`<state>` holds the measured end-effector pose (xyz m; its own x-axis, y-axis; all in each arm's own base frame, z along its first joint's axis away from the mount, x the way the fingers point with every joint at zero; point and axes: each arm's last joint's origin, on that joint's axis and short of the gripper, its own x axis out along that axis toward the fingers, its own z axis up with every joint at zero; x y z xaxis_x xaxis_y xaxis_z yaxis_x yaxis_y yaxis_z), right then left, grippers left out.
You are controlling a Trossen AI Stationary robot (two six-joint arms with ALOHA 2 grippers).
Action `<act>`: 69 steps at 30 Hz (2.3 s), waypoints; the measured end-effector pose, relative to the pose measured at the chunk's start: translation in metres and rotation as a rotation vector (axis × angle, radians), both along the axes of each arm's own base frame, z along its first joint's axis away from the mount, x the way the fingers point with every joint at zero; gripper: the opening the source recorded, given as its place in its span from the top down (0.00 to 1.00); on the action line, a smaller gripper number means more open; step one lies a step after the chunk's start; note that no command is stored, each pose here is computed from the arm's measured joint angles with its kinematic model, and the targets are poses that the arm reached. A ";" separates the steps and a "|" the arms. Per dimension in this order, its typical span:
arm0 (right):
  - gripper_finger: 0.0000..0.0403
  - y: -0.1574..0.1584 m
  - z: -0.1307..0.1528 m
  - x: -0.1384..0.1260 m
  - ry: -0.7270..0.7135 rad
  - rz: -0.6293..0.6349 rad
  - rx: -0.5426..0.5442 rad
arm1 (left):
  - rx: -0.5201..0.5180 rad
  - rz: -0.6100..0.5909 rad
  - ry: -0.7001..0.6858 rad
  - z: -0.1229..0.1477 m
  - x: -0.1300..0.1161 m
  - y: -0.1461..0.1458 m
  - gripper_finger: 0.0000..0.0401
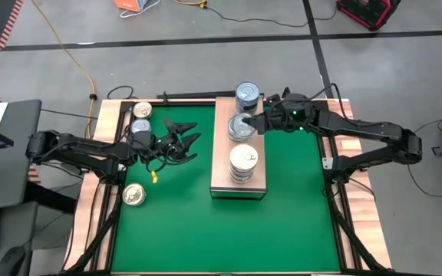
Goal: Stack canned seafood by type on shelf
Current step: Stack the green tuna can on top of the green tuna can on the shelf, then stack the blue tuna can on top of the blue tuna can on the shelf
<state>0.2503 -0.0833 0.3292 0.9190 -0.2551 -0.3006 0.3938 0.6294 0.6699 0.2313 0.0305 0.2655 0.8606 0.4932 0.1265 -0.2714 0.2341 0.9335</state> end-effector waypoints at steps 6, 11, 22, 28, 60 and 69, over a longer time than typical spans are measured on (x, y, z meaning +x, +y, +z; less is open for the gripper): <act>0.52 -0.003 -0.008 0.009 0.005 -0.038 0.077 | -0.027 -0.067 -0.014 0.000 0.001 0.001 0.44; 0.55 -0.001 -0.017 0.021 -0.001 -0.077 0.122 | -0.028 -0.099 -0.006 -0.001 0.001 0.000 0.44; 0.48 -0.003 -0.017 0.018 0.006 -0.111 0.139 | -0.060 -0.162 0.067 -0.009 0.003 -0.002 0.44; 0.33 -0.006 -0.020 0.016 0.028 -0.091 0.195 | -0.113 -0.214 0.077 -0.012 0.003 -0.002 0.44; 0.26 0.001 0.006 -0.003 0.149 -0.080 0.239 | -0.326 -0.230 0.063 -0.019 0.003 0.000 0.44; 0.26 0.009 0.011 -0.012 0.182 -0.035 0.177 | -0.441 -0.197 0.011 -0.018 0.001 0.001 0.44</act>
<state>0.2379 -0.0739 0.3398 0.8374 -0.2148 -0.5027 0.5373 0.4926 0.6846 0.2318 0.0312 0.2476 0.9432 0.3253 -0.0675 -0.1730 0.6543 0.7362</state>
